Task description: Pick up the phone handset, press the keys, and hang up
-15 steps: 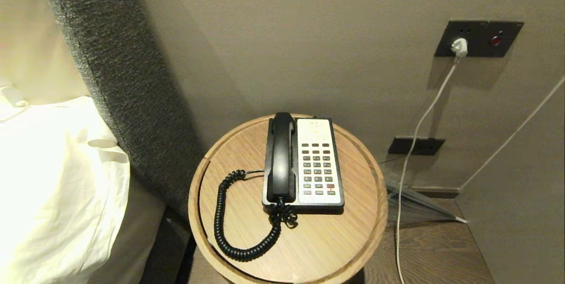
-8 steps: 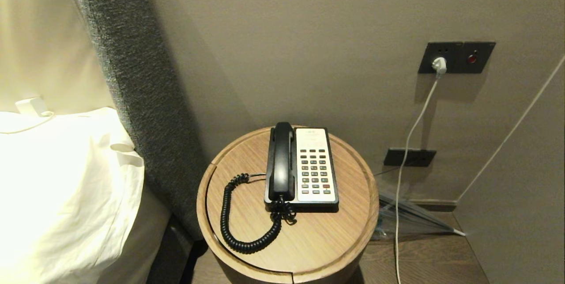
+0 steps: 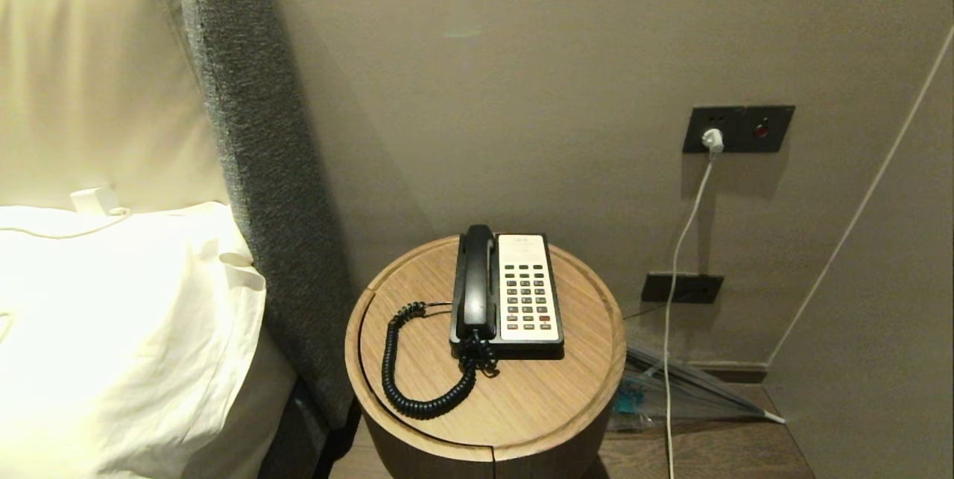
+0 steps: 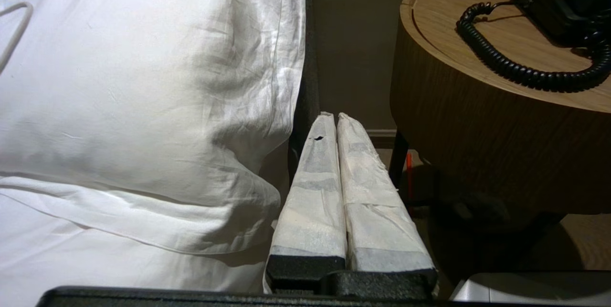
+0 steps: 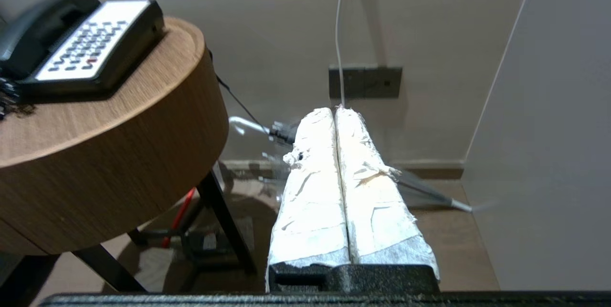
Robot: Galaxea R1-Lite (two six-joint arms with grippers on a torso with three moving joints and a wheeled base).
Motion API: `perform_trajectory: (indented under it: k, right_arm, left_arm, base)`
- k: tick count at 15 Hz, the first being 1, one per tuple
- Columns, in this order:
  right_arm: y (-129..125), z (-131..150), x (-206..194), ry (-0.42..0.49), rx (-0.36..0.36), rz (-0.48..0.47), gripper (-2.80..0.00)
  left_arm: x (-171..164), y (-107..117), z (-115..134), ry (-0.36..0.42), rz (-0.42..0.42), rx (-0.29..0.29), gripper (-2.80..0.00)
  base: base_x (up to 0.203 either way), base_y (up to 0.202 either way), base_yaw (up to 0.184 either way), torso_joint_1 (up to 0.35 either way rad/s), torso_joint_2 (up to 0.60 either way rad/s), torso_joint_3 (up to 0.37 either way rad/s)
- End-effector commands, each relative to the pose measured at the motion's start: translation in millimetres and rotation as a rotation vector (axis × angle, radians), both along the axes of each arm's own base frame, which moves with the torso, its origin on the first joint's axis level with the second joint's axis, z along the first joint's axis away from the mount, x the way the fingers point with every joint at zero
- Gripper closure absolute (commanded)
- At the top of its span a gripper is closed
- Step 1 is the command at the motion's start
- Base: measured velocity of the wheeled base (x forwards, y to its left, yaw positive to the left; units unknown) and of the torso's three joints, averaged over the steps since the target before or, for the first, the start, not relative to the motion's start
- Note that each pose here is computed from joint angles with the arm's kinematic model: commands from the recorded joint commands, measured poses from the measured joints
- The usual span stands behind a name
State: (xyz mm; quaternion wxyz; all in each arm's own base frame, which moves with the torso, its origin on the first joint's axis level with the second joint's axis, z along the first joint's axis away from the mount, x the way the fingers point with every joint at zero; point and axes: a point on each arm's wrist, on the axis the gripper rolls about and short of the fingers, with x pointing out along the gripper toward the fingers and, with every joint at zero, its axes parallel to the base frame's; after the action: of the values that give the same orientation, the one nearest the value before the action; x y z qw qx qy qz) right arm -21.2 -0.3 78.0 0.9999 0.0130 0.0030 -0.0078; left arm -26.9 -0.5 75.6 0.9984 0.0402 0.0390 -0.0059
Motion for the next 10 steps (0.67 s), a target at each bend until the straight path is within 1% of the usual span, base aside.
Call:
perform_trajectory:
  k: [1, 5, 7, 10]
  right_arm:
    - [0.0, 0.4, 0.0, 0.0, 0.002, 0.0, 0.0]
    - [0.0, 0.0, 0.1, 0.001, 0.0, 0.0, 0.0]
    - [0.0, 0.4, 0.0, 0.0, 0.0, 0.0, 0.0]
    - [0.0, 0.1, 0.1, 0.001, 0.0, 0.0, 0.0]
  left_arm:
    - [0.0, 0.1, 0.0, 0.0, 0.001, 0.0, 0.0]
    - [0.0, 0.0, 0.0, 0.0, -0.001, 0.0, 0.0]
    - [0.0, 0.0, -0.1, 0.001, 0.0, 0.002, 0.0]
    - [-0.1, 0.0, 0.3, 0.0, 0.003, 0.008, 0.0]
  base:
    - [0.0, 0.0, 0.0, 0.002, 0.0, 0.203]
    - [0.0, 0.0, 0.0, 0.002, 0.0, 0.192]
    - [0.0, 0.0, 0.0, 0.002, 0.0, 0.078]
    - [0.0, 0.0, 0.0, 0.001, 0.0, 0.012]
